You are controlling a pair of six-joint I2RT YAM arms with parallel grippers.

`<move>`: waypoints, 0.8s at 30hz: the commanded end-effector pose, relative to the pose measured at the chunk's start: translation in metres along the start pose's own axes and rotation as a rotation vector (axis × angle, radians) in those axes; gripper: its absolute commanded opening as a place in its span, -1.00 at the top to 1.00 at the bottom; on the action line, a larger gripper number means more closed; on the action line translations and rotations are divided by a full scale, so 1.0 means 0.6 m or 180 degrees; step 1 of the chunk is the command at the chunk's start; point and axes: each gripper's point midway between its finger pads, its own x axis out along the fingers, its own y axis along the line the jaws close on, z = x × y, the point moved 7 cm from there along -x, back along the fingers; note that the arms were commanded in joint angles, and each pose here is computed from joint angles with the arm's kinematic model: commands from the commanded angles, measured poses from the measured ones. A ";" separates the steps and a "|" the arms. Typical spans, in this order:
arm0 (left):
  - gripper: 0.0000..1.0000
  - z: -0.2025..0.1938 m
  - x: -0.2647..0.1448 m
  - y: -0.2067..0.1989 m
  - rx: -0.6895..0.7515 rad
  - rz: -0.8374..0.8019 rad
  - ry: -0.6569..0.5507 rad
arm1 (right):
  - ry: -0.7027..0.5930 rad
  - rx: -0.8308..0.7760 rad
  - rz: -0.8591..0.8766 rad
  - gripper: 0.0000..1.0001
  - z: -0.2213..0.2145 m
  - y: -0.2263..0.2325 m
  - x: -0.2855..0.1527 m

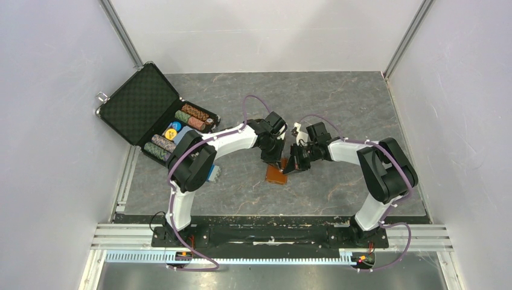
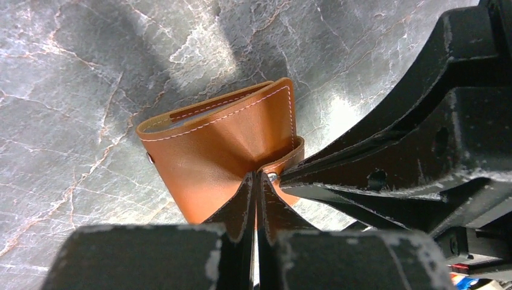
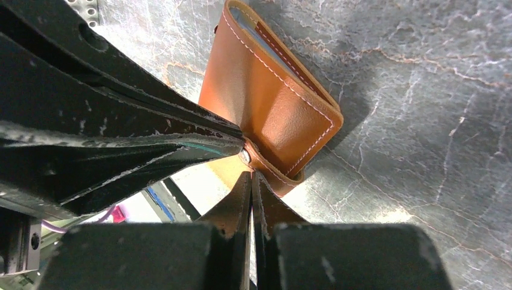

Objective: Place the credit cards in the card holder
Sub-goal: Close the card holder at the center of the board.

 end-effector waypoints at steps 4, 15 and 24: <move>0.96 -0.017 0.031 0.033 0.0146 0.0395 0.0127 | -0.0372 -0.0307 -0.0120 1.00 0.029 0.009 -0.008; 0.96 -0.015 0.032 0.038 0.0150 0.0461 0.0110 | -0.0464 -0.0334 -0.0102 1.00 0.035 0.011 -0.008; 0.95 -0.011 0.036 0.026 0.0164 0.0353 0.0132 | -0.0189 -0.0192 -0.0413 1.00 0.013 -0.027 0.013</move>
